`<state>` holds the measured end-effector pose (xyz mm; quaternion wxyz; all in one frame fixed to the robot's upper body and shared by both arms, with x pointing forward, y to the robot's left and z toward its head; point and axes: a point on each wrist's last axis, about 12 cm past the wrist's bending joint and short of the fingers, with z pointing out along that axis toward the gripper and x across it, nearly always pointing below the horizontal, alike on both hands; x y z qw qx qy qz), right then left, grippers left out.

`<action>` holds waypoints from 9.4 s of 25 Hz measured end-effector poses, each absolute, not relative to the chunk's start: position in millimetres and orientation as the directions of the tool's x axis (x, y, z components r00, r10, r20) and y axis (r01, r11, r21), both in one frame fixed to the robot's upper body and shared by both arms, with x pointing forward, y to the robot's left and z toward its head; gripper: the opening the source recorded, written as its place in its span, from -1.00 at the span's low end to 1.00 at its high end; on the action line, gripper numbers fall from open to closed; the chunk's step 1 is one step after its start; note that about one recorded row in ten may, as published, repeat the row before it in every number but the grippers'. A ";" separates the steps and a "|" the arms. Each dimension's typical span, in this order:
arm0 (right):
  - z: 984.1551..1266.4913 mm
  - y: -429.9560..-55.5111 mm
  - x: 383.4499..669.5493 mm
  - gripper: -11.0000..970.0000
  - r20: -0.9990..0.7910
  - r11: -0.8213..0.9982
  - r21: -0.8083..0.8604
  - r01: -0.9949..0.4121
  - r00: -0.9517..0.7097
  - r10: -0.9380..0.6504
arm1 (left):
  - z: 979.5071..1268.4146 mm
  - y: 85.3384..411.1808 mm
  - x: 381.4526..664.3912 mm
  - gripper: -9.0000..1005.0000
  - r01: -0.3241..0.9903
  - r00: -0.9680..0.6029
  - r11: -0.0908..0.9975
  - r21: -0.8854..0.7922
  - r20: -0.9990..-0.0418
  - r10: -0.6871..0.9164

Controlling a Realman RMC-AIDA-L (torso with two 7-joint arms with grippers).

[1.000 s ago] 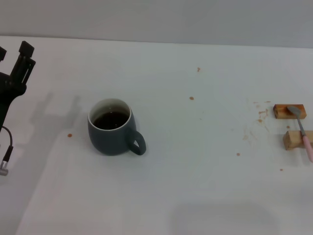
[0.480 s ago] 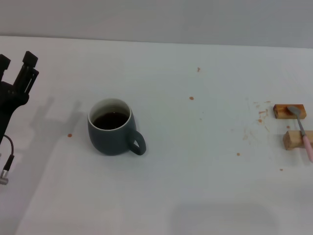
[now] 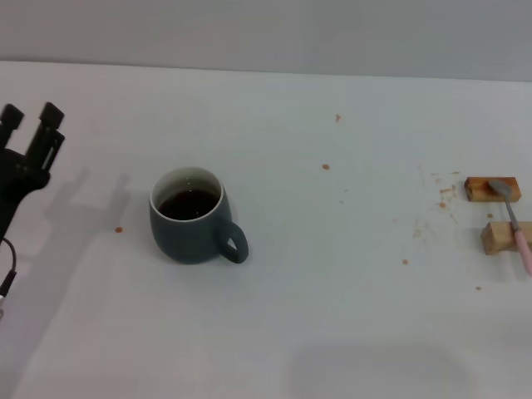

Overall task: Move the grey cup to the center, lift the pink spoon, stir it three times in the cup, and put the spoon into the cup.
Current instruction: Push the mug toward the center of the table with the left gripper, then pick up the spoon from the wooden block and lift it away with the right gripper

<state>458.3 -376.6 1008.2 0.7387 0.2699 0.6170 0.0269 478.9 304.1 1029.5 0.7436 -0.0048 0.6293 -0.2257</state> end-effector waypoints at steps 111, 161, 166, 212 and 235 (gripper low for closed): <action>1003.0 -377.4 423.7 0.29 -0.882 0.853 0.458 0.249 0.248 0.401 | 1030.3 216.1 544.2 -0.94 0.809 -0.304 0.546 -0.218 -0.950 0.072; 968.6 -298.4 385.2 0.28 -0.956 0.957 0.275 -0.097 -0.138 0.260 | 1062.9 226.9 579.0 -0.22 0.707 -0.211 0.659 -0.255 -0.966 -0.148; 967.8 -297.6 386.3 0.28 -0.955 0.957 0.273 -0.102 -0.146 0.257 | 1062.9 228.0 578.9 -0.22 0.701 -0.208 0.665 -0.260 -0.965 -0.158; 963.4 -296.4 397.0 -0.40 -0.954 0.959 0.251 -0.129 -0.202 0.223 | 1067.4 224.8 581.8 -0.23 0.689 -0.184 0.671 -0.273 -0.962 -0.201; 962.4 -296.5 399.2 -0.64 -0.949 0.958 0.261 -0.120 -0.213 0.232 | 1068.1 225.1 581.8 -0.23 0.685 -0.184 0.671 -0.282 -0.959 -0.215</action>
